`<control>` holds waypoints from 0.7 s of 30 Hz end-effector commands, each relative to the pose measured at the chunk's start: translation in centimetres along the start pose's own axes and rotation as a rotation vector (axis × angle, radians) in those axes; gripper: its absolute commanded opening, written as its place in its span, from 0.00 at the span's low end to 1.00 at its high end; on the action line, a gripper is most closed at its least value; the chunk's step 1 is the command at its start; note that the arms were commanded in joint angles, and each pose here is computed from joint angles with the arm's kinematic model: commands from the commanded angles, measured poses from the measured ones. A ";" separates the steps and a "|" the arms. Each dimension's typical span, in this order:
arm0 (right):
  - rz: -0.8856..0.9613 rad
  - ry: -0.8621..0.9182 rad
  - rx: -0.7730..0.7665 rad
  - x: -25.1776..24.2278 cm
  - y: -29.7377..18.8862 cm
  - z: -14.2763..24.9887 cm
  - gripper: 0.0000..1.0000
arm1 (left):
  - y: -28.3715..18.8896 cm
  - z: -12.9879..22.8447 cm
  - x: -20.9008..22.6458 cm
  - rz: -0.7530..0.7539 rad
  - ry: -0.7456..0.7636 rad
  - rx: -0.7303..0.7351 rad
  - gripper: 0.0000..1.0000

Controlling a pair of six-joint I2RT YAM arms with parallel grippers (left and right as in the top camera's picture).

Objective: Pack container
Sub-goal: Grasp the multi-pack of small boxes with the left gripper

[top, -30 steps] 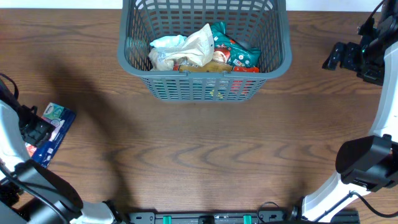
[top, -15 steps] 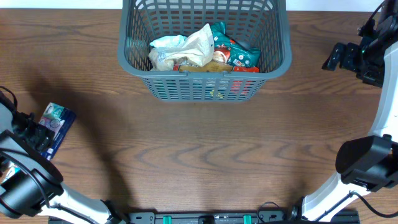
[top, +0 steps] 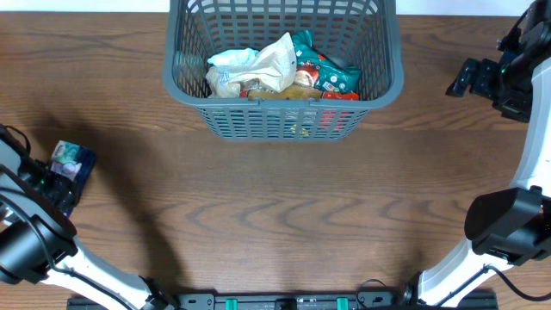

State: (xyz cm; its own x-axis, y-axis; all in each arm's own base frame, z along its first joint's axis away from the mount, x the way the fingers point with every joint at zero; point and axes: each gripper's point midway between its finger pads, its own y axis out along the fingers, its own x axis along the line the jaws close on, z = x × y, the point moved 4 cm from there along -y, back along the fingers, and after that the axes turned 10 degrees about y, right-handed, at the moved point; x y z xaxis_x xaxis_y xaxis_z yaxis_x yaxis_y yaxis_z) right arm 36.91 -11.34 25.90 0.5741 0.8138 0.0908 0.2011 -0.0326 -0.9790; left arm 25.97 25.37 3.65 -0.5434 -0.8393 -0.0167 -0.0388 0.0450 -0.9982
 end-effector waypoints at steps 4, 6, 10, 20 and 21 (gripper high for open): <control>-0.007 0.018 -0.007 0.1 -0.5 0.2 0.99 | 0.9 1.1 0.8 -0.055 0.100 0.108 0.31; -0.007 0.018 -0.008 0.1 -0.5 0.2 0.99 | 0.6 2.1 0.4 -0.030 0.183 0.182 0.23; -0.006 0.001 -0.016 0.1 -0.5 0.0 0.99 | -0.9 4.7 -0.8 0.079 0.356 0.372 0.19; -0.005 -0.076 -0.016 0.1 -0.5 0.0 0.99 | -8.2 9.2 -4.1 0.460 0.621 0.663 0.06; -0.006 -0.077 -0.016 0.1 -0.5 0.0 0.99 | -8.9 9.5 -4.2 0.498 0.664 0.654 0.05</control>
State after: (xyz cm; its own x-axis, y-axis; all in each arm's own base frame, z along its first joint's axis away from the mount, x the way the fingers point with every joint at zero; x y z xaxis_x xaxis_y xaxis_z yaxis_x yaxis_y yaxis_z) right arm 37.02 -11.39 25.92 0.5423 0.8359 0.0849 0.2067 -0.0348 -0.9778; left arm 35.19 25.33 8.98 -0.7464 -0.4639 -0.4771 0.5730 -0.0835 -0.8153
